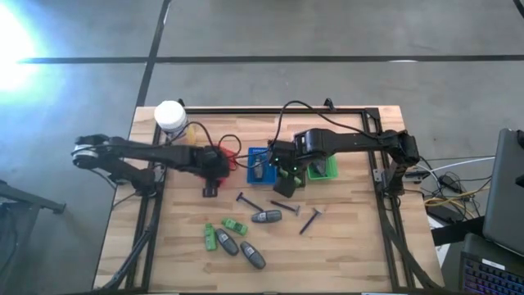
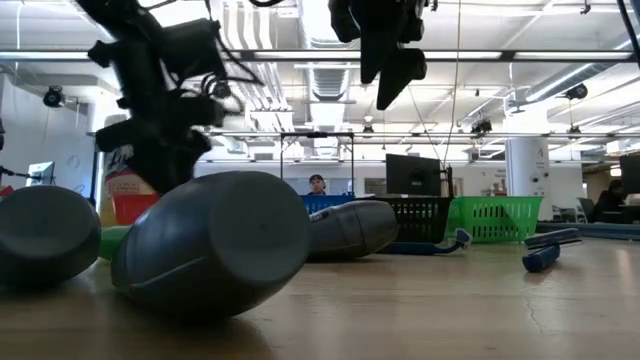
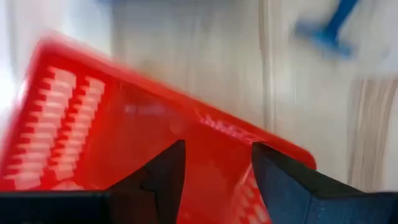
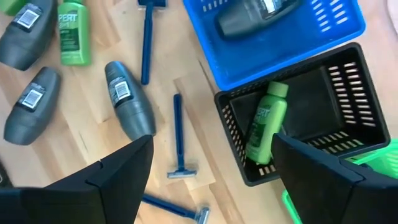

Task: Pick & Place Travel size toiletries
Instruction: Adjust the red basket, then put the black deodorant into the blue basket

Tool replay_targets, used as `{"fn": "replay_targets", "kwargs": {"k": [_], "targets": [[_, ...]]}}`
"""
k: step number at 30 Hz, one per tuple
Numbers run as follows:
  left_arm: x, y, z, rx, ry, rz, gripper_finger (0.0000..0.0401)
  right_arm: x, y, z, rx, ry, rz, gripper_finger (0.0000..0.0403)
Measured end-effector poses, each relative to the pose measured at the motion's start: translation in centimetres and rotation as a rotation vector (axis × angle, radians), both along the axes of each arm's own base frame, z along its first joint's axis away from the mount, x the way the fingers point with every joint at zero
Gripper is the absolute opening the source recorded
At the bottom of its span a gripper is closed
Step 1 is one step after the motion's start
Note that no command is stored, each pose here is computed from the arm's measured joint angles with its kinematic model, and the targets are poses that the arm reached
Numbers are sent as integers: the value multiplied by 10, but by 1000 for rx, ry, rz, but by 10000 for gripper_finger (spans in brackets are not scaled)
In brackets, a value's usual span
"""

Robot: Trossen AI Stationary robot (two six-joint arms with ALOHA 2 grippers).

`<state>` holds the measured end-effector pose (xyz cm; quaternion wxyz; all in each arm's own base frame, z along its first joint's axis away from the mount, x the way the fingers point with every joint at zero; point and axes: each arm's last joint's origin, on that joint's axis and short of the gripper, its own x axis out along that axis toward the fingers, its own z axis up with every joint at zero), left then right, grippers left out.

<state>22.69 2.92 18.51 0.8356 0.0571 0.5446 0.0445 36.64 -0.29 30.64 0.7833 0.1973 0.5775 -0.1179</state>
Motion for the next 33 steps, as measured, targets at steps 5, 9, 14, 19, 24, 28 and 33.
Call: {"fn": "replay_targets", "kwargs": {"k": [5,9,14,19,24,28,33], "targets": [[14,2,16,21,-69,-23,188,0,0,0,1,0,2,304],[17,2,31,31,-126,-23,188,0,0,-1,1,1,3,293],[11,1,55,51,-226,-41,188,0,6,-3,12,6,39,283],[-5,-1,75,80,-287,-104,188,-3,38,-25,1,40,196,279],[-21,-3,88,83,-334,-97,188,-8,75,-58,0,37,309,282],[-31,-5,95,80,-353,-91,188,-5,99,-74,5,-71,373,296],[-46,-8,102,-9,-381,-73,188,-3,110,-92,-11,-177,388,311]]}}
